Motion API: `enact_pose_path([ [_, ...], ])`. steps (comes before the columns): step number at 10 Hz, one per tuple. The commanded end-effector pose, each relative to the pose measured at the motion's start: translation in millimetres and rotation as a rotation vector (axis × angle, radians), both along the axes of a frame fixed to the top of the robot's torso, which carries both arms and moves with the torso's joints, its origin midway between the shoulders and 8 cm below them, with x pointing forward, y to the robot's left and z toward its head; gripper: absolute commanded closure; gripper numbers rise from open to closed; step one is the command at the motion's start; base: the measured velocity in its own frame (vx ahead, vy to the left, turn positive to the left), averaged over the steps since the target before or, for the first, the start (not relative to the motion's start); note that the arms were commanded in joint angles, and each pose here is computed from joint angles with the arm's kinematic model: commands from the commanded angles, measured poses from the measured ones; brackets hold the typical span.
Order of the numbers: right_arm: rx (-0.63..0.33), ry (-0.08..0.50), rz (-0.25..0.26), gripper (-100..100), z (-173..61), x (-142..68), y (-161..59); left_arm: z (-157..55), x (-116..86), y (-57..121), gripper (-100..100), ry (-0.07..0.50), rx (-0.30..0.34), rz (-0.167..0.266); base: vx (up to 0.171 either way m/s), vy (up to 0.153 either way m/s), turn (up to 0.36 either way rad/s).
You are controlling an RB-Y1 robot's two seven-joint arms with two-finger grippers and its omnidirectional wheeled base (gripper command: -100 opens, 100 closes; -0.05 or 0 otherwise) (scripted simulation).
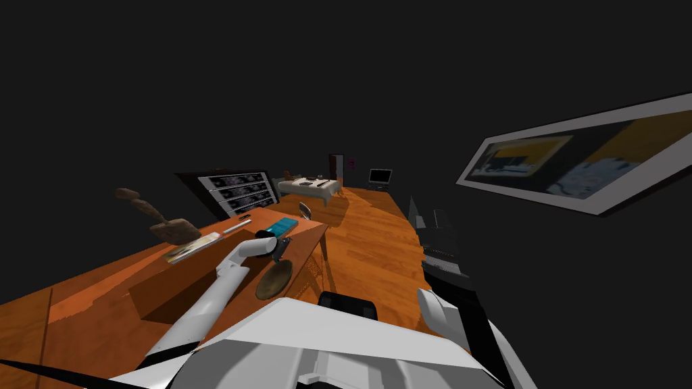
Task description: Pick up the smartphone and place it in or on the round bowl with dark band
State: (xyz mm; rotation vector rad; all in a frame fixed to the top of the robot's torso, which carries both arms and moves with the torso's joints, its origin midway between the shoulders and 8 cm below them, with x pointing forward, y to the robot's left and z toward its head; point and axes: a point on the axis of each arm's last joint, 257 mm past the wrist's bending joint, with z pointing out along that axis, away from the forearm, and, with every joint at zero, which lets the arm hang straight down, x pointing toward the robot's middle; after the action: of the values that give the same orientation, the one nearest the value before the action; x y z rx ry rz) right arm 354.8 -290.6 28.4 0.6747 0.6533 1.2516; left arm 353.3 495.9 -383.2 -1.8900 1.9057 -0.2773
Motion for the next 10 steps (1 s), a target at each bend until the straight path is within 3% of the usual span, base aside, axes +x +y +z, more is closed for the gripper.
enact_pose_path([
  [1,0.0,0.0,0.0,0,0,0,0,-6,-10,-0.7,-100,0.05,-0.017,-0.003,0.012,0.041,-0.021],
  [10,0.0,0.0,0.0,0,0,0,0,-20,-55,4.8,-100,0.297,-0.109,-0.041,0.007,0.043,-0.035],
])
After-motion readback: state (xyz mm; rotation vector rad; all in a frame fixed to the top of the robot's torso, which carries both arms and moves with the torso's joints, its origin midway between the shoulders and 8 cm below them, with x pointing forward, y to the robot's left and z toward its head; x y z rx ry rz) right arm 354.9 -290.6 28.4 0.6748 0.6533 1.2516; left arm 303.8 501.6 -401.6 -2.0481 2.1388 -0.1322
